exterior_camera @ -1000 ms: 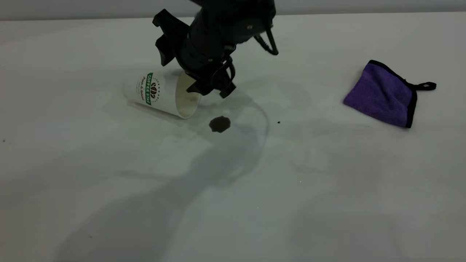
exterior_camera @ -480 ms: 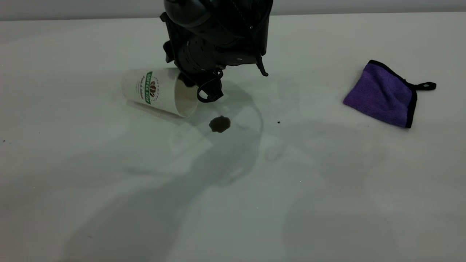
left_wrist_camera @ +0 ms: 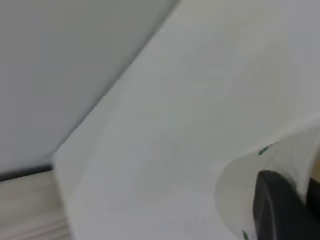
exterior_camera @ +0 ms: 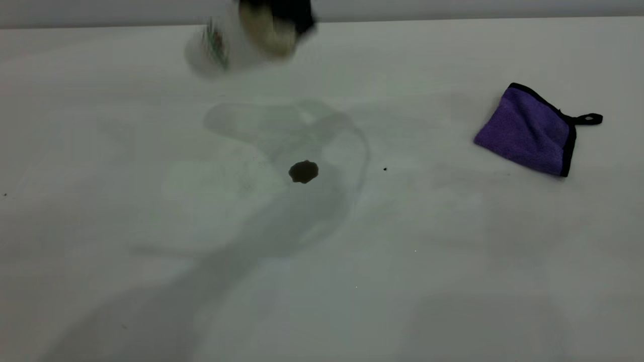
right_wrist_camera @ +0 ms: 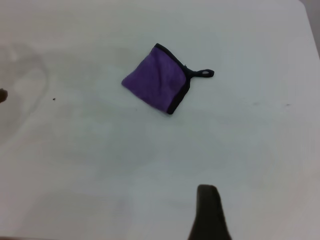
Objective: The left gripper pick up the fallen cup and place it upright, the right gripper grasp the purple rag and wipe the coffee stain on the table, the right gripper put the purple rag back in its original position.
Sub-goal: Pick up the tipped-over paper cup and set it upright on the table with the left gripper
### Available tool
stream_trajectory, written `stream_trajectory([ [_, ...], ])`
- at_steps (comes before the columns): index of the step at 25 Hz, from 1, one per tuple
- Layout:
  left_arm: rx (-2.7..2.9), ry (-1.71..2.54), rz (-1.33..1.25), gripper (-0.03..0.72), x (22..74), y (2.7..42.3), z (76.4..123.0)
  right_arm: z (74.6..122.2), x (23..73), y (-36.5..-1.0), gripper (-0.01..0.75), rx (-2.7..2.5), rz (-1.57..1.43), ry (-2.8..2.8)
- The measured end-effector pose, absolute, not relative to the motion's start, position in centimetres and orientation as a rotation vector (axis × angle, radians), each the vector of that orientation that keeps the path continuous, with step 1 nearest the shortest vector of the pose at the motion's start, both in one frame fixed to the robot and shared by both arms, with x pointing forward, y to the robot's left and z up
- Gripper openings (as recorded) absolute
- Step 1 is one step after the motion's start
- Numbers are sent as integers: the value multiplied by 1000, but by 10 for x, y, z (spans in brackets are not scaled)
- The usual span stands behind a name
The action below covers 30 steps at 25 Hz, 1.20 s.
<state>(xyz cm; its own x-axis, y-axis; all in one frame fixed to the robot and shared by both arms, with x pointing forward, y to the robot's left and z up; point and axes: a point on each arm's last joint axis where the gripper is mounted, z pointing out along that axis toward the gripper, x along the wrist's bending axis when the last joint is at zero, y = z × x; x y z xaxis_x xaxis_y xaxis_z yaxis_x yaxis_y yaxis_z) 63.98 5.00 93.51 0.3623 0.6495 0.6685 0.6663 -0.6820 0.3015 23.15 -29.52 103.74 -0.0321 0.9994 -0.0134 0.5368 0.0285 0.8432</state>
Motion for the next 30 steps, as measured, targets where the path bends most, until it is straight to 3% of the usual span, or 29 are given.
stream_trajectory([
  [4, -2705, -1554, -1042, 22, 653, 88, 978, 1037, 231, -295, 588, 1582, 889, 1646],
  [8, -2781, -1713, -855, 22, 669, 120, 977, 1037, 231, -295, 588, 1582, 889, 1646],
  [18, -2850, -2064, -694, 22, 688, 164, 910, 1037, 231, -295, 588, 1582, 889, 1646],
  [30, -2833, -2314, -760, 23, 667, 169, 856, 1037, 231, -295, 588, 1582, 889, 1646],
])
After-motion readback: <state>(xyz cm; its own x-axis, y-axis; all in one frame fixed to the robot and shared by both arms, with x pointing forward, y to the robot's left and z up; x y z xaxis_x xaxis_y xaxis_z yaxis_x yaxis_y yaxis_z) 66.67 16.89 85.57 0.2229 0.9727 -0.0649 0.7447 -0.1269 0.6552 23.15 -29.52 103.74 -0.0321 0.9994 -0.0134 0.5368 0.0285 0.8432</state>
